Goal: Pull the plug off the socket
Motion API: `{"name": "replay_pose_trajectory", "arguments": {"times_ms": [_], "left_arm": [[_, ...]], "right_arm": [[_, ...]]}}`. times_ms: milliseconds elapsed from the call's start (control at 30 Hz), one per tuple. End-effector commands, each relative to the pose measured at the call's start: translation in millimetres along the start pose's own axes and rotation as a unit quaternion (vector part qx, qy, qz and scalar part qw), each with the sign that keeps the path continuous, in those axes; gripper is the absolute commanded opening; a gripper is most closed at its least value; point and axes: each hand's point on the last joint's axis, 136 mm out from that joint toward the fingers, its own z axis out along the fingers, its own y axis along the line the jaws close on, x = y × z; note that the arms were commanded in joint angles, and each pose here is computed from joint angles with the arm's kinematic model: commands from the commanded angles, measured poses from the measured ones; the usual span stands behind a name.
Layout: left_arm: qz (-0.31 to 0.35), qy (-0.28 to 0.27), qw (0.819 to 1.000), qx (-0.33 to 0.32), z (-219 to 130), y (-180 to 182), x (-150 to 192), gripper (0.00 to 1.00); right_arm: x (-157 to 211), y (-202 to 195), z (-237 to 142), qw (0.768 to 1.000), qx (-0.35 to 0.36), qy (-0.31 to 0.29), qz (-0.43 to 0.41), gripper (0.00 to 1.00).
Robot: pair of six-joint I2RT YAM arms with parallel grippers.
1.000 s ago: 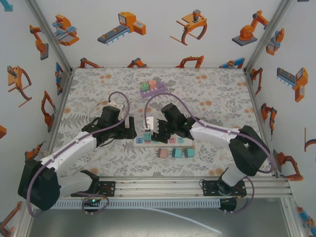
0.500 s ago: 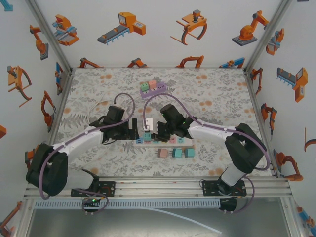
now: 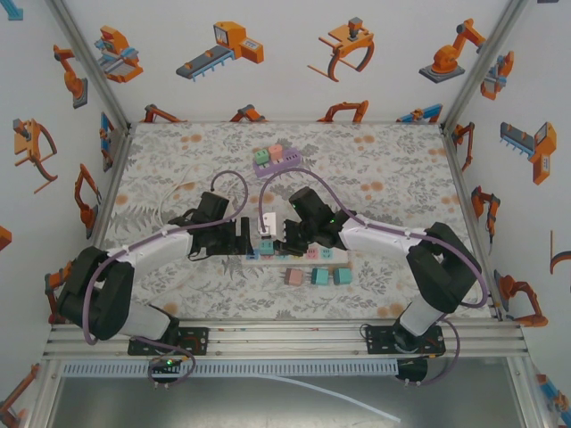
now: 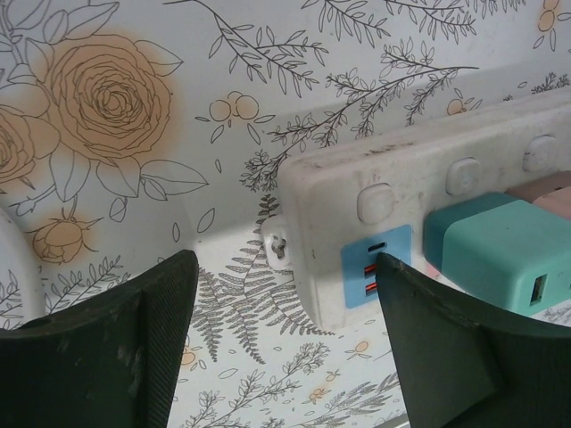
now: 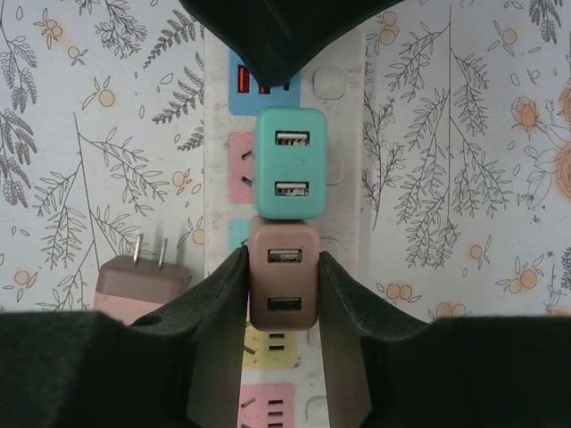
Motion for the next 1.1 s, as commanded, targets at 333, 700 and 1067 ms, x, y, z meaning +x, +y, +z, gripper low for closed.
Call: {"name": "replay_pose_trajectory", "arguments": {"times_ms": [333, 700, 1067], "left_arm": [[0.01, 0.055, 0.996, -0.075, 10.9, 25.5, 29.4, 0.73], [0.015, 0.061, 0.992, -0.111, 12.2, 36.3, 32.8, 0.72], [0.017, 0.06, 0.991, -0.117, 11.1, 36.3, 32.0, 0.71]], "right_arm": [[-23.0, -11.5, -12.4, 1.0, -0.003, -0.03, -0.005, 0.18], [-27.2, -14.4, -24.9, 0.999, 0.004, -0.045, 0.0, 0.15], [-26.7, -14.6, -36.2, 0.998, 0.014, -0.054, 0.006, 0.14]]}}
